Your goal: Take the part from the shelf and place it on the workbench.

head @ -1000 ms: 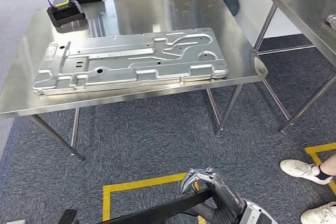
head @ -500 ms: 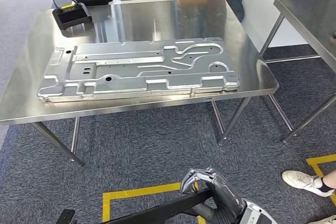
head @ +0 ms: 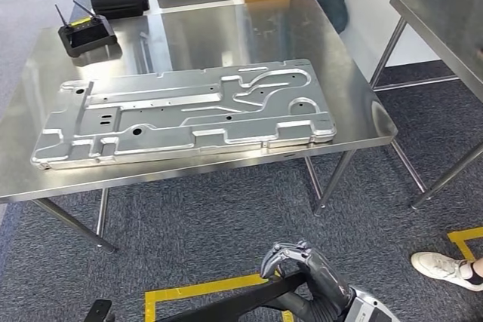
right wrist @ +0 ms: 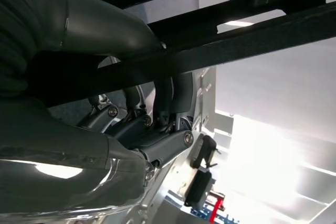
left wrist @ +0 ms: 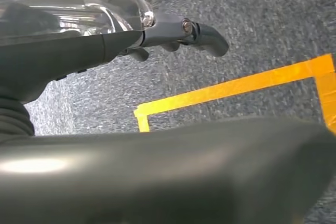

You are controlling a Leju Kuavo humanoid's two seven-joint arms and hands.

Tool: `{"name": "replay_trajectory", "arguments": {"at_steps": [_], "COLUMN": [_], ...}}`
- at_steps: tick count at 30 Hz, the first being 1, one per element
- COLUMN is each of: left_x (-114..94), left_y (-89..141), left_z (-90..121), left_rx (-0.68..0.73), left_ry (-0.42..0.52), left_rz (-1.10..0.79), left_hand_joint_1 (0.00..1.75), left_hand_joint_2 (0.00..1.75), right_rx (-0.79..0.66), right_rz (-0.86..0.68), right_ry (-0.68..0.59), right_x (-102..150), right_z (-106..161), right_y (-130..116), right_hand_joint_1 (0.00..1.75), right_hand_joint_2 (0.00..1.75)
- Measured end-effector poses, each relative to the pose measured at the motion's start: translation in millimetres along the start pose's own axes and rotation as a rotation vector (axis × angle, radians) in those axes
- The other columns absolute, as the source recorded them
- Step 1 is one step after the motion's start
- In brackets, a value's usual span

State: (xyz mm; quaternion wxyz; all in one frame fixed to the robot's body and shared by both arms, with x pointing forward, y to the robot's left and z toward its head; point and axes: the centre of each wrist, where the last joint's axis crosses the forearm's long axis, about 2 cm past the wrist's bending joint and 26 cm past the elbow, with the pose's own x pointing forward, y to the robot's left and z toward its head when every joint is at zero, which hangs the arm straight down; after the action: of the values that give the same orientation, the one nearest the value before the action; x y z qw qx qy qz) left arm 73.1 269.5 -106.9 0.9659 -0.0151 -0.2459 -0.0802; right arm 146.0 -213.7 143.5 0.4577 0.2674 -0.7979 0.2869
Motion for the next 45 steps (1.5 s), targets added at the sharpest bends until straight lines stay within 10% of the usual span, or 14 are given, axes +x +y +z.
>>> {"name": "replay_trajectory", "arguments": {"at_steps": [45], "left_x": [-2], "left_y": [-4], "left_z": [1], "left_rx": [0.003], "left_ry": [-0.018], "left_rz": [0.032], "left_hand_joint_1": [0.00], "left_hand_joint_2": [1.75], "right_rx": [-0.049], "right_rz": [0.126], "right_ry": [0.010], "right_x": [16], "right_z": [13], "right_y": [-20], "right_hand_joint_1": [1.75], "right_hand_joint_2": [1.75]}}
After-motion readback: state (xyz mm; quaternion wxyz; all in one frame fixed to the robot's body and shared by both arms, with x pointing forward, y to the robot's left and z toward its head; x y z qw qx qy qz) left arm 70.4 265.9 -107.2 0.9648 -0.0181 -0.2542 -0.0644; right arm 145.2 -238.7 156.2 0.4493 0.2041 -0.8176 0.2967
